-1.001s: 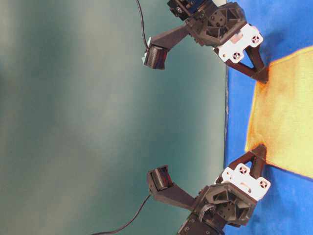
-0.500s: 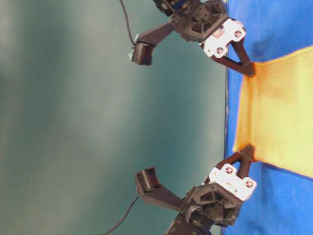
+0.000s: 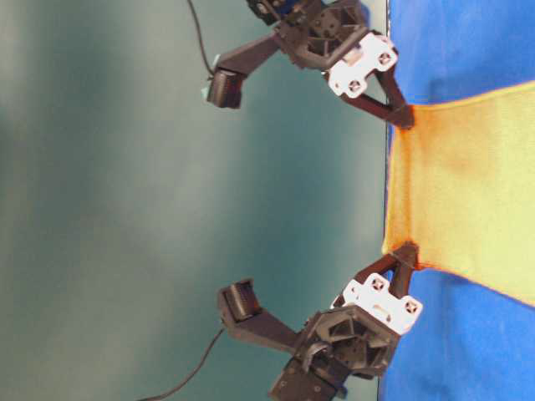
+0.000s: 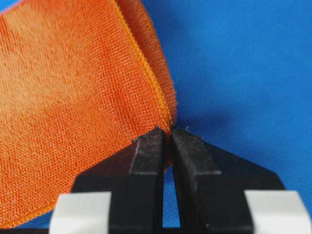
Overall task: Fold the orange towel.
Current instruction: 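Fold the strip's top half down onto the bottom half with both grippers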
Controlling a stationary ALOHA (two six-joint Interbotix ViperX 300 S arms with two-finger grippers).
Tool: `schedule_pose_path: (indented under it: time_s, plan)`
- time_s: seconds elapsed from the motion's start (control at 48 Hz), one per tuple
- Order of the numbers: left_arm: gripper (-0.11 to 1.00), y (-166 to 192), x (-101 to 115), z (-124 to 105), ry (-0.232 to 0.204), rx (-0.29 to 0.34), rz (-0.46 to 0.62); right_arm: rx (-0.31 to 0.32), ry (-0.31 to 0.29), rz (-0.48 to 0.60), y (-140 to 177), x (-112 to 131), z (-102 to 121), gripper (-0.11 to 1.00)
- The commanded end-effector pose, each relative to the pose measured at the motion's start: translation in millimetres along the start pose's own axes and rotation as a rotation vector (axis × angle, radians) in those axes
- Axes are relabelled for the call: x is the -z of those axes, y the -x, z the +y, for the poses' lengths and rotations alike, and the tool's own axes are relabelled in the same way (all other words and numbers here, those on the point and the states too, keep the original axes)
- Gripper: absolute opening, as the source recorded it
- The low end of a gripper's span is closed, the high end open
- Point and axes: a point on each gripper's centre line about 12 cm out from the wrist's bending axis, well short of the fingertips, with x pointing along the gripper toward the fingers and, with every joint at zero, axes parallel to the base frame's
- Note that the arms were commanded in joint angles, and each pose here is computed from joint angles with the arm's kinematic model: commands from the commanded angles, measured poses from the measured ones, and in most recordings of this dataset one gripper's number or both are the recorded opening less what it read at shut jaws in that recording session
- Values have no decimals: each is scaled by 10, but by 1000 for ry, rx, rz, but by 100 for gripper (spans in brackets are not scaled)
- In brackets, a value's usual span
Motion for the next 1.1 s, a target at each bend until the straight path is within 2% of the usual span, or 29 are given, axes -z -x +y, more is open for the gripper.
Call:
schedule_pose_path:
  time_s: [0.0, 0.271, 0.521, 0.625, 0.792, 0.959, 1.084]
  plan:
    - [3, 118, -210, -94, -16, 20, -49, -5, 7, -58, 144, -163, 39, 5]
    - [3, 465, -486, -363, -50, 85, -73, -36, 65, -69, 460, -317, 377, 5]
    - [3, 704, -544, -696, -93, 168, -49, -105, 113, -48, 659, -310, 799, 5]
    - [3, 735, -488, -845, -97, 203, -34, -131, 115, -20, 667, -238, 936, 5]
    - [3, 788, -382, -1062, -76, 256, -11, -178, 124, 10, 683, -138, 1150, 5]
    - [3, 777, -110, -1274, -66, 303, 46, -216, 120, 71, 570, 49, 1335, 5]
    - [3, 759, 19, -1452, -72, 344, 41, -246, 103, 128, 427, 236, 1497, 5]
